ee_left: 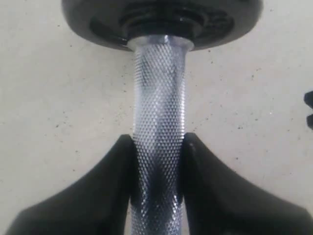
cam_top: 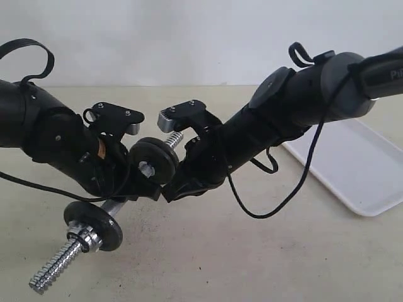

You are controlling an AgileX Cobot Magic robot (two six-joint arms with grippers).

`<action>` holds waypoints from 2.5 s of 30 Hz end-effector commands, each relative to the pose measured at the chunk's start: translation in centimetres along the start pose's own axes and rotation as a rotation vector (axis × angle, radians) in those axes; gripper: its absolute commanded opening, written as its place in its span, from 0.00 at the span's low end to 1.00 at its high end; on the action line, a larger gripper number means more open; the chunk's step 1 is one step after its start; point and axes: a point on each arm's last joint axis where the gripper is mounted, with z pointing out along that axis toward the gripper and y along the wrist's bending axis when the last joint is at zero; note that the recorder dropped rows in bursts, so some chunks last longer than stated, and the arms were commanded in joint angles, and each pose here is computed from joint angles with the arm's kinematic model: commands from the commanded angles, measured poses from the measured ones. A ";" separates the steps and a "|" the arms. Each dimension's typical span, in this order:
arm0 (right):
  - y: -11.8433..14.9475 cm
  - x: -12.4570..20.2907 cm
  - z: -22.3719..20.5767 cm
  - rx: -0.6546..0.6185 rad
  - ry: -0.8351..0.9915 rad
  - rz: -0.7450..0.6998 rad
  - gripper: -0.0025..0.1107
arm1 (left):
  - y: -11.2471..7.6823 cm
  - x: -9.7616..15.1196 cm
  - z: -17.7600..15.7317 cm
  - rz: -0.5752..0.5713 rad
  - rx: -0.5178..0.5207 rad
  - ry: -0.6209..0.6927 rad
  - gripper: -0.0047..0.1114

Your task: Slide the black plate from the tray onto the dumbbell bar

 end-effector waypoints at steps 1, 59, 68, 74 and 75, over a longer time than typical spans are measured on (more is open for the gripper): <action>-0.2 0.3 0.0 0.010 0.026 -0.038 0.02 | -1.2 -5.8 -3.7 -0.023 0.151 -0.546 0.08; -3.9 0.1 -13.1 0.363 0.028 0.117 0.02 | -2.4 -8.2 1.5 -0.488 0.330 -0.534 0.08; -2.3 -0.8 -17.2 0.491 -0.050 0.084 0.02 | -5.1 -8.9 3.0 -0.500 0.386 -0.514 0.08; -1.1 -1.0 -19.0 0.503 -0.087 0.065 0.02 | -7.0 -9.5 4.0 -0.515 0.426 -0.501 0.08; -1.0 -1.1 -19.2 0.504 -0.094 0.065 0.02 | -7.5 -9.7 4.0 -0.516 0.437 -0.502 0.08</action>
